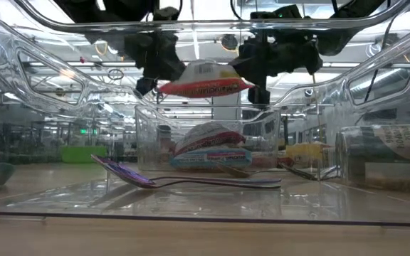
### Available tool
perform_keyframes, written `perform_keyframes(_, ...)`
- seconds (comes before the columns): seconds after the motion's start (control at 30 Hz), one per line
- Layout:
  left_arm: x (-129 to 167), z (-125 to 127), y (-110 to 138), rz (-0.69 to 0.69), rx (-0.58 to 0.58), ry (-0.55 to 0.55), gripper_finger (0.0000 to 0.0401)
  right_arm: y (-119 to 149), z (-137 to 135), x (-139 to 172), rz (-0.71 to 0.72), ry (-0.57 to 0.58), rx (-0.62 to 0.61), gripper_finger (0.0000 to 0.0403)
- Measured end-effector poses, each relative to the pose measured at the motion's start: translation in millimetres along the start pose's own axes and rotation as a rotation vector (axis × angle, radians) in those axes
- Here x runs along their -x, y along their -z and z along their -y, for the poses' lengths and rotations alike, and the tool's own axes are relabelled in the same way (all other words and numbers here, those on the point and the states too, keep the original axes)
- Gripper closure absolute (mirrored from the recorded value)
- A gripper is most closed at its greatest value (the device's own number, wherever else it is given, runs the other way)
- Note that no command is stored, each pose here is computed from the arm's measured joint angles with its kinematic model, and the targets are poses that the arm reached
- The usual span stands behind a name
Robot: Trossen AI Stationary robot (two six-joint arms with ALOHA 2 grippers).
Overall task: Pick & Place Food Item
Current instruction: Put the orange noodle pack into the middle transparent bin
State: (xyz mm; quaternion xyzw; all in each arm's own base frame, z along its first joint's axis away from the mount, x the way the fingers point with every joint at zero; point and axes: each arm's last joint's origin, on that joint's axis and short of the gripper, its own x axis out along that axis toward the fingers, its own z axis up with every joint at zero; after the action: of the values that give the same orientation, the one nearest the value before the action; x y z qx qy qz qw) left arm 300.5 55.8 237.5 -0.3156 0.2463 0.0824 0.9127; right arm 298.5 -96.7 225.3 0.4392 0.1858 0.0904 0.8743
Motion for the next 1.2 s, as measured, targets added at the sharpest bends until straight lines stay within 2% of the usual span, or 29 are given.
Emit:
perform_keyframes(0.17, -15, -7, 5, -0.023, 0.02, -0.011, 0.0368, 3, 4, 0, -0.014, 0.042, -0.003, 0.0403)
perform_keyframes(0.3, -23, -10, 8, -0.038, 0.024, -0.019, 0.0365, 6, 8, 1, -0.035, 0.085, -0.013, 0.0403)
perform_keyframes(0.43, -23, -10, 9, -0.038, 0.027, -0.02, 0.0364, 8, 11, 1, -0.031, 0.134, -0.007, 0.0403)
perform_keyframes(0.67, -23, -11, 9, -0.042, 0.036, -0.023, 0.0364, 8, 11, 1, -0.028, 0.142, 0.007, 0.0396)
perform_keyframes(0.8, -23, -11, 9, -0.045, 0.042, -0.027, 0.0364, 8, 11, 1, -0.029, 0.142, 0.01, 0.0372)
perform_keyframes(1.07, -22, -17, 5, -0.036, 0.067, -0.041, 0.0361, 8, 13, 1, -0.004, 0.188, 0.006, 0.0296)
perform_keyframes(1.2, -21, -17, 5, -0.041, 0.075, -0.037, 0.0334, 8, 13, 1, -0.004, 0.188, 0.006, 0.027)
